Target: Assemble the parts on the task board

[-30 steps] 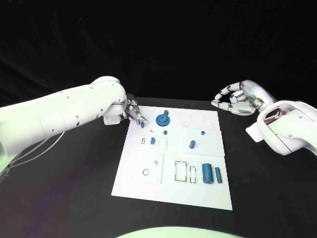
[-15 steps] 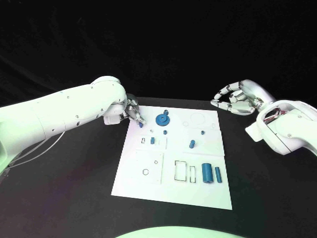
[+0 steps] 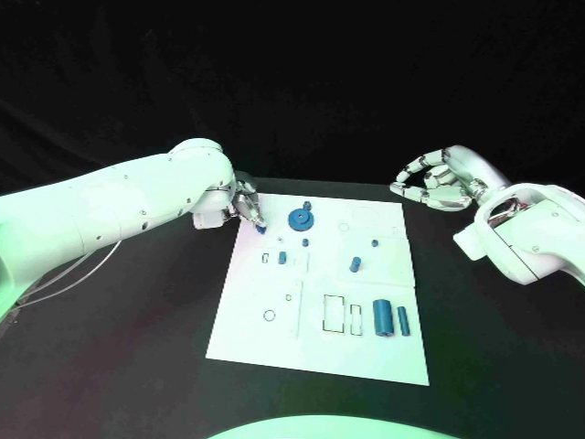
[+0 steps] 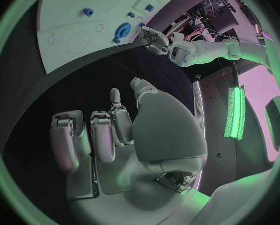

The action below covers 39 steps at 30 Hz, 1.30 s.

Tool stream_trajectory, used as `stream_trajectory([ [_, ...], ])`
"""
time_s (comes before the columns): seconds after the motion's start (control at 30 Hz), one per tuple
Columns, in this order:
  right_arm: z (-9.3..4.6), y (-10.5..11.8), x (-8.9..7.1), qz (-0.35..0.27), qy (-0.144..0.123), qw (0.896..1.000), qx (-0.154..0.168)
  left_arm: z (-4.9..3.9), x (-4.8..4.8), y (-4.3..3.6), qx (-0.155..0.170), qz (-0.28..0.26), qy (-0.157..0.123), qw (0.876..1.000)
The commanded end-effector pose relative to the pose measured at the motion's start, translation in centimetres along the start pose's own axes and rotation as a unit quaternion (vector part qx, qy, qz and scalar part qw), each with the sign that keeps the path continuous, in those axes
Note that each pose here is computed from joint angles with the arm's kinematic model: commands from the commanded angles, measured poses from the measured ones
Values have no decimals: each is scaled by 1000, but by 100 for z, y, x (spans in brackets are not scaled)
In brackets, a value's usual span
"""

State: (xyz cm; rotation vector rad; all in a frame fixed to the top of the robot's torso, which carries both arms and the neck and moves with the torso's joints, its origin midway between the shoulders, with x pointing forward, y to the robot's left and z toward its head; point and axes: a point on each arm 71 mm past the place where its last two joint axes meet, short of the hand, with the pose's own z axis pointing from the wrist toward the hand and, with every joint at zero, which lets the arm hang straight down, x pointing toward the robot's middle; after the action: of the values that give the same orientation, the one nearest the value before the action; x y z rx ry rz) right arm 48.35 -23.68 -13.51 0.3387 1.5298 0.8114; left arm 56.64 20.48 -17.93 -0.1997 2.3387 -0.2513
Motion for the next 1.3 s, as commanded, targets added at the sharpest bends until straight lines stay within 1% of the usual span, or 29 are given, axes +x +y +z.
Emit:
stream_trajectory([
  [0.03,0,11,8,-3,2,1000,-6,-9,13,-24,12,-15,3,1000],
  [0.17,-1,12,7,-3,2,1000,-7,-32,14,-5,13,-26,-1,1000],
  [0.3,-5,9,3,-3,1,1000,-7,-78,23,22,16,-39,-3,999],
  [0.47,-12,3,-6,-3,0,1000,-6,-179,56,58,26,-53,-12,998],
  [0.63,-16,-1,-12,-3,-1,1000,-6,-279,95,76,37,-55,-26,997],
  [0.77,-20,-7,-18,-3,-2,1000,-5,-345,162,94,47,-49,-37,997],
  [0.9,-24,-12,-24,-3,-3,1000,-5,-400,260,97,60,-36,-45,996],
  [1.07,-25,-13,-25,-3,-3,1000,-5,-430,349,72,73,-17,-55,996],
  [1.3,-26,-14,-27,-4,-3,1000,-5,-426,474,72,80,1,-61,995],
])
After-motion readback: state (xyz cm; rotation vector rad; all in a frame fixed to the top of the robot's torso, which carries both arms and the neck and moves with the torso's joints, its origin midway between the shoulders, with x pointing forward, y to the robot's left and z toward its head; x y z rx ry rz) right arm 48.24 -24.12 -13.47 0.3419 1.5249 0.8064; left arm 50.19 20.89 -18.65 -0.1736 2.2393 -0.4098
